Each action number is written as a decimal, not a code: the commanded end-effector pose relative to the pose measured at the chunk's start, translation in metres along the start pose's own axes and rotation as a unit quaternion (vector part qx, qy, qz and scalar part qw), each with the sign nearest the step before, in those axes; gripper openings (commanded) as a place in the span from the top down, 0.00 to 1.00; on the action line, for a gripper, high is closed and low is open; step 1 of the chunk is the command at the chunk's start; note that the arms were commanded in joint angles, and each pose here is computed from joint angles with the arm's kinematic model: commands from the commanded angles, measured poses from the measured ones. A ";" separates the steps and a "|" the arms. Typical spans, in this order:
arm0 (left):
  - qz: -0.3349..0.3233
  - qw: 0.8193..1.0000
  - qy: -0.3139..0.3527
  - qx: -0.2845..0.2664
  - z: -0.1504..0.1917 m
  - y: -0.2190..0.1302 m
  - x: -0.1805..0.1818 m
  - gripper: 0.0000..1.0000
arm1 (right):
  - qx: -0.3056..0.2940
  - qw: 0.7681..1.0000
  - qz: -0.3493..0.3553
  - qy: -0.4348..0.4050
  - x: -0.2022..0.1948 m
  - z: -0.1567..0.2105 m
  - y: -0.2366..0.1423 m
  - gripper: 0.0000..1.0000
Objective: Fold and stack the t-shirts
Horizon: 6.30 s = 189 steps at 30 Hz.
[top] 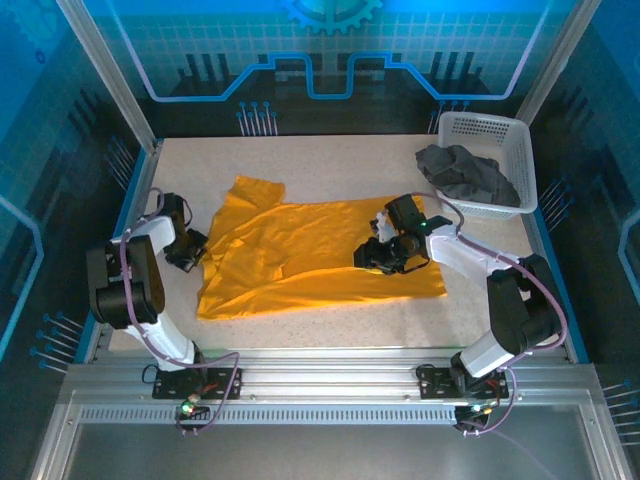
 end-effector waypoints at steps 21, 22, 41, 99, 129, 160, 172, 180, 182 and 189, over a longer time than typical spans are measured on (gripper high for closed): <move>-0.055 0.991 0.049 -0.114 -0.030 -0.068 -0.018 0.57 | 0.023 0.995 0.089 0.028 -0.024 0.000 0.018 0.60; -0.041 0.993 0.043 -0.103 -0.018 -0.069 -0.021 0.58 | 0.024 0.995 0.091 0.027 -0.024 -0.001 0.020 0.60; -0.065 0.991 -0.093 0.076 0.097 0.000 0.028 0.73 | 0.119 0.976 0.177 -0.040 -0.013 0.023 0.085 0.60; -0.029 0.986 0.127 -0.107 -0.139 0.054 -0.196 0.50 | -0.137 0.990 0.031 -0.012 0.072 -0.108 -0.017 0.55; 0.005 0.987 0.131 -0.089 -0.120 -0.003 -0.215 1.00 | -0.269 0.922 0.249 0.128 -0.001 -0.148 -0.031 0.61; 0.101 0.983 0.140 -0.066 -0.103 -0.030 -0.224 1.00 | -0.164 0.935 0.302 0.088 -0.064 -0.208 0.027 0.82; 0.189 0.955 0.175 -0.148 -0.126 -0.074 -0.258 1.00 | -0.233 0.914 0.330 0.024 -0.045 -0.236 -0.025 1.00; 0.160 0.959 0.195 -0.129 -0.117 -0.064 -0.245 1.00 | -0.212 0.928 0.307 -0.009 -0.037 -0.242 -0.027 1.00; 0.143 0.961 0.200 -0.128 -0.111 -0.066 -0.236 1.00 | -0.214 0.930 0.299 -0.020 -0.034 -0.240 -0.029 1.00; 0.065 0.966 0.197 -0.154 -0.074 -0.105 -0.172 1.00 | -0.218 0.935 0.273 -0.066 -0.022 -0.218 -0.038 1.00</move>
Point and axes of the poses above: each hand's point on the last joint's axis, 136 mm out from that joint toward the fingers, its own y axis out along the fingers, its own x axis along the line the jaws close on, z = x × y, the point moved 7 cm from there along -y, back along the fingers, and after that the axes turned 10 degrees about y, right-handed, at the moved point
